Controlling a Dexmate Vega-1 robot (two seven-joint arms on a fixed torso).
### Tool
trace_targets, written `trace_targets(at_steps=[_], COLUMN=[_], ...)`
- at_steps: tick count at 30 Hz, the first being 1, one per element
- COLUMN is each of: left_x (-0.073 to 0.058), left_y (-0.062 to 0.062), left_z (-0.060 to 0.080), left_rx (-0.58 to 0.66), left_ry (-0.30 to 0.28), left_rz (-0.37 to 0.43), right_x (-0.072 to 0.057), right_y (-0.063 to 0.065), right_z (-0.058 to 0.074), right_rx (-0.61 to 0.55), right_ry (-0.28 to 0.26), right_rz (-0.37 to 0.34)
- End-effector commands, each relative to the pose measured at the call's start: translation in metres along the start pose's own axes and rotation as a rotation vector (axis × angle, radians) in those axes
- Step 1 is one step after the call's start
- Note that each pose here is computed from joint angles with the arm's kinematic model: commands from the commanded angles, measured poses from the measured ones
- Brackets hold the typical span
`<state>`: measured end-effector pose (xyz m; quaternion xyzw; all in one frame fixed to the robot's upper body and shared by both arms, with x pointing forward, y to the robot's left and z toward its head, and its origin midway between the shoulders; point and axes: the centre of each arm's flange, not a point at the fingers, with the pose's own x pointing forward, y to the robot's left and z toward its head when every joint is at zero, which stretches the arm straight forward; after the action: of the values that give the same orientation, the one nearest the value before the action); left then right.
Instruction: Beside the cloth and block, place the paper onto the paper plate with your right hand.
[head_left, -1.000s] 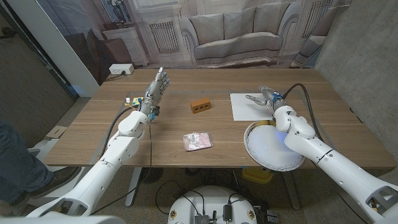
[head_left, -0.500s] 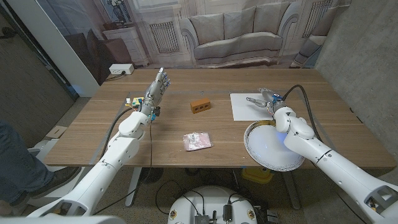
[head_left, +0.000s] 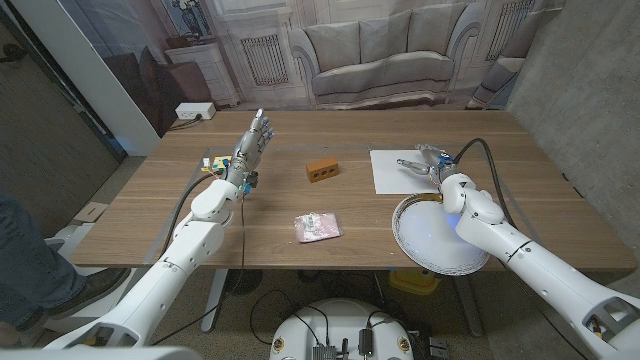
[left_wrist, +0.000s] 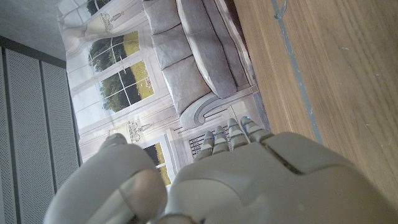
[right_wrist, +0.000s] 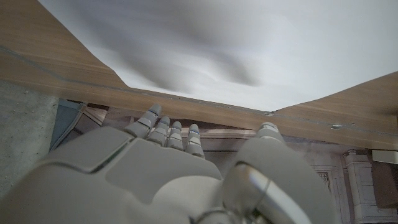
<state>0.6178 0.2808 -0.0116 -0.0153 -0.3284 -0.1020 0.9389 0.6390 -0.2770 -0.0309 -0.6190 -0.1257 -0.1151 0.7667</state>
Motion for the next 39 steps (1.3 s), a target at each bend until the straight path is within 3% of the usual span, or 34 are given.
trace_targets(at_steps=[1,20,39], left_x=[0.0005,0.0007,0.0057], left_y=[-0.0014,-0.0021,-0.0031], left_z=[-0.0005,-0.0037,-0.003], left_rx=[0.0,-0.005,-0.002], left_ry=[0.003,0.004,0.006], left_rz=[0.002,0.006,-0.004], right_x=[0.0026,0.0038,0.0065], right_y=[0.007,0.0111,0.0156], right_z=[-0.0026,0.0007,-0.0021], right_rx=[0.002,-0.036,-0.042], right_ry=[0.013,0.02,0.043], right_rz=[0.014,-0.012,0.008])
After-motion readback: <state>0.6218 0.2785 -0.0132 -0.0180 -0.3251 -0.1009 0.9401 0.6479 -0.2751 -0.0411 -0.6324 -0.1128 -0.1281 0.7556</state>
